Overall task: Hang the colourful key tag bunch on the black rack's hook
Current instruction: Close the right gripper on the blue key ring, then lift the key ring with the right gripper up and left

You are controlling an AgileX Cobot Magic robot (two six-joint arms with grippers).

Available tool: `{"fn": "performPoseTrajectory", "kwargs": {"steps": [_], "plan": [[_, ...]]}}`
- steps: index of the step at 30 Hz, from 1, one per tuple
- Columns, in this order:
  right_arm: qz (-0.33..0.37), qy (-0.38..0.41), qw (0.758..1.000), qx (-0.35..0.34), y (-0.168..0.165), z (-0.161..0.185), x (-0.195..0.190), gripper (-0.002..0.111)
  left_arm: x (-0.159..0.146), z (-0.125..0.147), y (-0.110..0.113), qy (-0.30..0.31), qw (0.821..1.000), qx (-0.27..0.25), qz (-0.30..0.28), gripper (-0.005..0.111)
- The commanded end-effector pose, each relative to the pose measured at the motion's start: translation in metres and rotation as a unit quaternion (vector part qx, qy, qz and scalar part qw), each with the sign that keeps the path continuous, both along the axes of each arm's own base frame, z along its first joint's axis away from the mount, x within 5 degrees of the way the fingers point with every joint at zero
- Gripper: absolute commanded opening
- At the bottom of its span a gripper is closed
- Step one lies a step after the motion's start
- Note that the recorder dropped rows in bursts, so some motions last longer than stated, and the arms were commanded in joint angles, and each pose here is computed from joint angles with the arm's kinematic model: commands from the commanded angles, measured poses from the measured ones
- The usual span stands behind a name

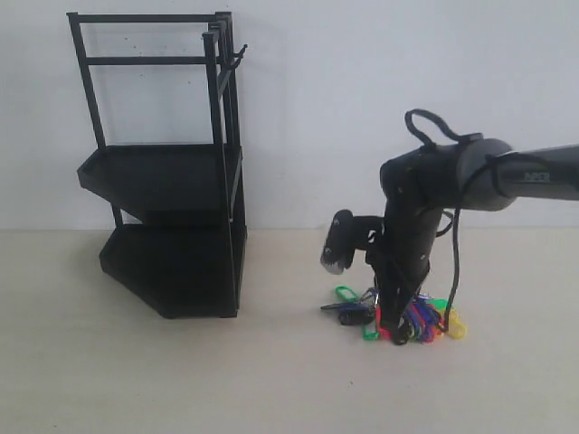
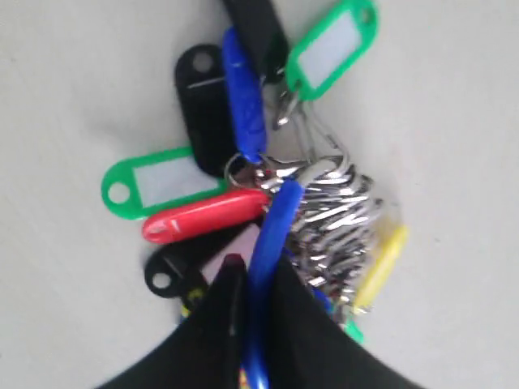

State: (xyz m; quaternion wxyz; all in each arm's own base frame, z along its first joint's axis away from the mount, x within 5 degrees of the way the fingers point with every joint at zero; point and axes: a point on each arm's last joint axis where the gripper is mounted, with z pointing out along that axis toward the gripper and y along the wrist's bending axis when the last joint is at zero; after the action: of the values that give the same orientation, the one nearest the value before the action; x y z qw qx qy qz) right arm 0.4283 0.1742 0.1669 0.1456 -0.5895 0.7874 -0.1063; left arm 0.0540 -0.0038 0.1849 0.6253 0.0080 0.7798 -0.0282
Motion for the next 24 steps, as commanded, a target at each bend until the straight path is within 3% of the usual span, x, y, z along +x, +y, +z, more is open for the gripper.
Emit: {"fn": "performPoseTrajectory", "kwargs": {"steps": [1, 4, 5, 10, 13, 18, 22, 24], "plan": [[-0.089, -0.068, 0.991, 0.072, -0.005, 0.06, -0.006, 0.0, 0.0, 0.002, 0.0, -0.005, 1.0, -0.001, 0.002, 0.004], [-0.178, -0.109, 0.965, 0.157, -0.008, 0.107, -0.017, 0.0, 0.0, 0.002, 0.0, -0.005, 1.0, -0.001, 0.002, 0.004], [-0.218, -0.119, 0.945, 0.213, -0.014, 0.134, -0.025, 0.0, 0.0, 0.002, 0.0, -0.005, 1.0, -0.001, 0.002, 0.004], [-0.269, -0.112, 0.888, 0.355, -0.036, 0.2, -0.053, 0.0, 0.0, 0.002, 0.0, -0.005, 1.0, -0.001, 0.002, 0.004], [-0.259, -0.118, 0.865, 0.414, -0.053, 0.228, -0.071, 0.0, 0.0, 0.002, 0.0, -0.005, 1.0, -0.001, 0.002, 0.004], [-0.243, -0.149, 0.83, 0.479, -0.077, 0.249, -0.114, 0.0, 0.0, 0.002, 0.0, -0.005, 1.0, -0.001, 0.002, 0.004], [-0.224, -0.188, 0.8, 0.524, -0.085, 0.244, -0.154, 0.0, 0.0, 0.002, 0.0, -0.005, 1.0, -0.001, 0.002, 0.004], [-0.238, -0.209, 0.762, 0.565, -0.09, 0.24, -0.17, 0.0, 0.0, 0.002, 0.0, -0.005, 1.0, -0.001, 0.002, 0.004]]}}
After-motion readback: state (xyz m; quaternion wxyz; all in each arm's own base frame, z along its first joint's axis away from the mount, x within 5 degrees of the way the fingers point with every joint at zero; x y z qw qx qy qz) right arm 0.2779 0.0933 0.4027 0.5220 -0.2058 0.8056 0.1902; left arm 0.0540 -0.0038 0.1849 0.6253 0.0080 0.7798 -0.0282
